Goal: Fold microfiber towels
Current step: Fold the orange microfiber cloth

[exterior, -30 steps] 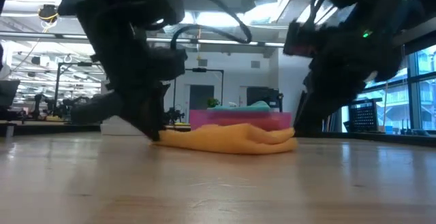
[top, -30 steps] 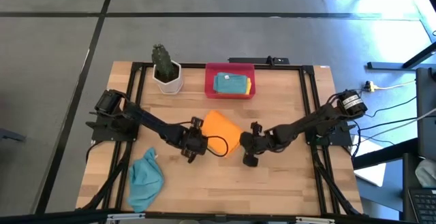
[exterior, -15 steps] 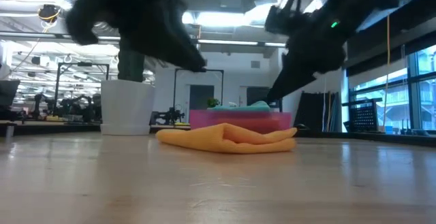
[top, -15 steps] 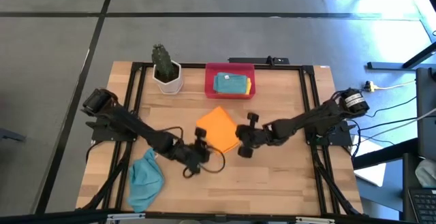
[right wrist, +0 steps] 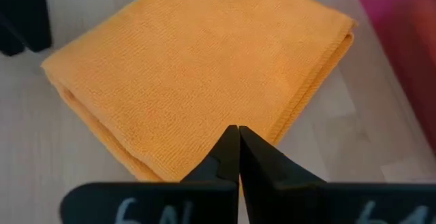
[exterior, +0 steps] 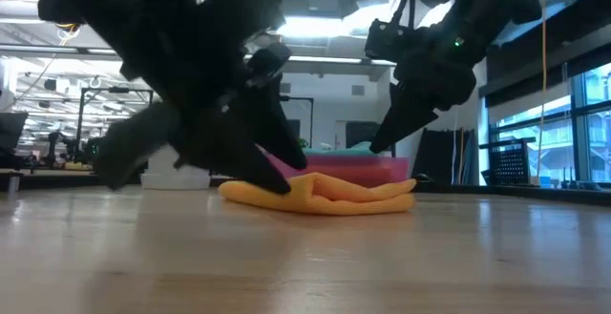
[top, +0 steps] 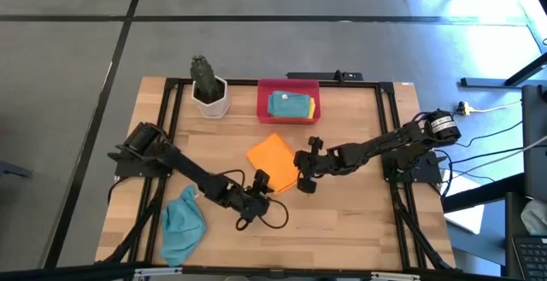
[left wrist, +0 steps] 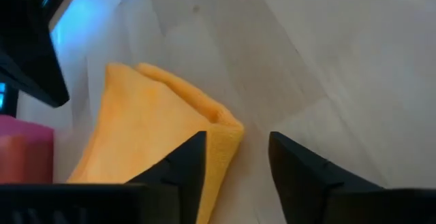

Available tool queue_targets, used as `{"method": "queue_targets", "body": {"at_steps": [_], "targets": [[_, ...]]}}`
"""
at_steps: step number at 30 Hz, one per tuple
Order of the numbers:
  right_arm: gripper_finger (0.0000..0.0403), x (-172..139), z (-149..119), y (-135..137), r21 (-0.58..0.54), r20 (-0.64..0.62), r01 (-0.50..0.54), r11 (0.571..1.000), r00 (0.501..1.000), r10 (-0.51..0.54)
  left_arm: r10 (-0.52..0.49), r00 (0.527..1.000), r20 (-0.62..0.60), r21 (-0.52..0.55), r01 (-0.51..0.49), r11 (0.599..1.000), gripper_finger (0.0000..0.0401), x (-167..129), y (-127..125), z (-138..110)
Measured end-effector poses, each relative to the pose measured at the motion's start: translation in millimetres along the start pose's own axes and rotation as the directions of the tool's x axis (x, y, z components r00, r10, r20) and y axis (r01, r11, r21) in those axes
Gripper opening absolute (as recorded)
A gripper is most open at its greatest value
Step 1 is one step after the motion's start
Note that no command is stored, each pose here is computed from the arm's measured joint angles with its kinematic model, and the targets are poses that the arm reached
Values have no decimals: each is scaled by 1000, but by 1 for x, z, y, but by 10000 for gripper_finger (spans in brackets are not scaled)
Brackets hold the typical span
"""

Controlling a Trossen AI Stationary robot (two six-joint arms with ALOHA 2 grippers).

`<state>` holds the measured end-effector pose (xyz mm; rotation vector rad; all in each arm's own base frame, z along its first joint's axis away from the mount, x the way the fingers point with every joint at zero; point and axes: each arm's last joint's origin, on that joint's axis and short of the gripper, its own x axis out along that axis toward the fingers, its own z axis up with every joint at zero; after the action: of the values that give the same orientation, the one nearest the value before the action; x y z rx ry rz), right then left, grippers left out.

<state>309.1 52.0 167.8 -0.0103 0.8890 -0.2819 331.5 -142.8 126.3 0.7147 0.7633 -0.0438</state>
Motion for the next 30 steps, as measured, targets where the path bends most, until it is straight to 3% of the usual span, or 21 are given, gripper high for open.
{"method": "queue_targets", "body": {"at_steps": [6,13,23,30], "targets": [[5,0,0,1,1,-6,-22,1000,1000,22,101,993,-67,95,-94,991,197,11,-6,-8],[5,0,1,1,6,5,-25,1000,1000,25,156,986,-58,141,-146,979,212,22,-10,-8],[5,0,1,1,7,5,-25,1000,1000,25,100,994,-47,223,-88,971,209,26,-11,-10],[5,0,1,1,6,5,-25,1000,1000,25,0,995,-104,182,19,983,202,33,2,-6]]}}
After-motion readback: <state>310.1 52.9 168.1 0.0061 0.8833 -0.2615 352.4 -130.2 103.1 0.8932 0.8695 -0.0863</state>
